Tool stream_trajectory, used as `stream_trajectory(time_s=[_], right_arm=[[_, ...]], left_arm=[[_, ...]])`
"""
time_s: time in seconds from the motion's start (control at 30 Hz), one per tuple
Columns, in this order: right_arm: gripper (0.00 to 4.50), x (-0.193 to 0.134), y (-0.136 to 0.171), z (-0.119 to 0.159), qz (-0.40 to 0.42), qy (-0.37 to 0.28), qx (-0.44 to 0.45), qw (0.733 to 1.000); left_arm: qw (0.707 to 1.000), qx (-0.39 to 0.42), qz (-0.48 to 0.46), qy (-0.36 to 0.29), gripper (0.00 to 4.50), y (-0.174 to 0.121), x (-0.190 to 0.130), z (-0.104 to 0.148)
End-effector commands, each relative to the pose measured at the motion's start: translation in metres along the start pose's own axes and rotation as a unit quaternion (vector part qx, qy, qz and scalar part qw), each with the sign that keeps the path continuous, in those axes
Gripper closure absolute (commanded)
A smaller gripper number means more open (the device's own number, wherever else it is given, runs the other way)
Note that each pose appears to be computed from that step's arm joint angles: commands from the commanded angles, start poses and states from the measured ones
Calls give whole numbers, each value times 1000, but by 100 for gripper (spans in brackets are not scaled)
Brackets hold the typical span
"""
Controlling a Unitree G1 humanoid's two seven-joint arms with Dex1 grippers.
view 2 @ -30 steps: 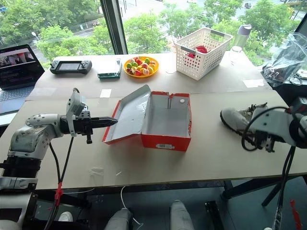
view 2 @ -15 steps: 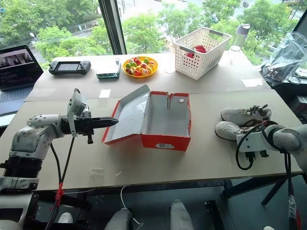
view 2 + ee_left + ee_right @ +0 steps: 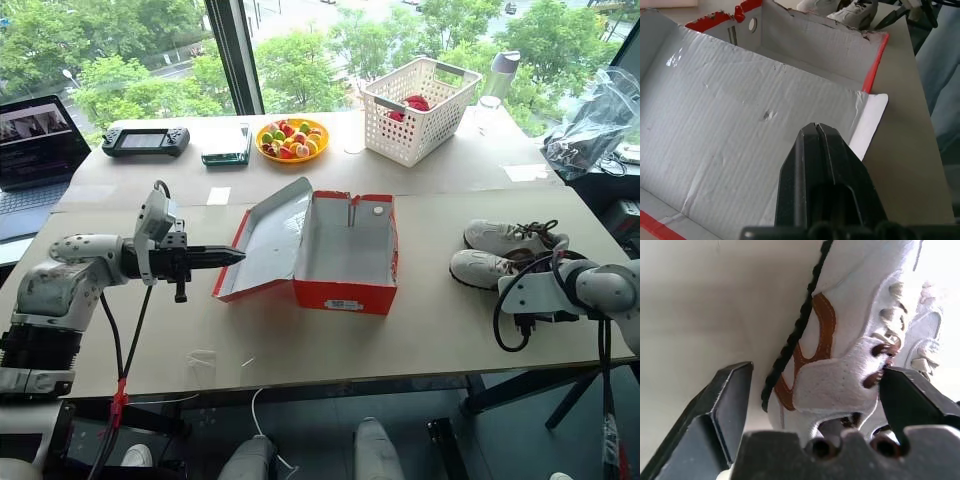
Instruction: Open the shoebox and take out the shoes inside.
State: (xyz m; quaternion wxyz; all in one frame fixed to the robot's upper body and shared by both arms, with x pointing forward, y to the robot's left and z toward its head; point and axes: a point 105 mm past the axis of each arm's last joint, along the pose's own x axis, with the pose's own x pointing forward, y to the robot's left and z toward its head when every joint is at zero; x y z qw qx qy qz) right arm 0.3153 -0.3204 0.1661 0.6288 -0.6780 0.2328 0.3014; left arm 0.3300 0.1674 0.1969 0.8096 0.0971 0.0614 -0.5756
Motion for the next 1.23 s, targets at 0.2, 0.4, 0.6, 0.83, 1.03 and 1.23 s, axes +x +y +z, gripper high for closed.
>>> stream_trajectory(time_s=[0.2,0.4,0.6,0.83,1.03,1.23], right_arm=[[28,-59,-46,25,-29,-92,142,985],[28,-89,-81,79,-113,-308,375,867],[28,-51,-75,67,-292,-252,558,735],[28,-23,-51,42,-414,-134,575,692],[28,-6,-38,40,-419,-130,543,716],[28,7,-28,43,-408,-129,528,734]], left_arm=[[999,25,-7,-21,450,-5,-7,25],[992,-2,112,-60,450,10,-15,17],[934,-60,336,-102,450,29,-29,-14],[750,-109,646,-89,450,50,-95,-75],[732,-111,668,-73,450,43,-96,-96],[724,-112,677,-67,450,43,-100,-102]])
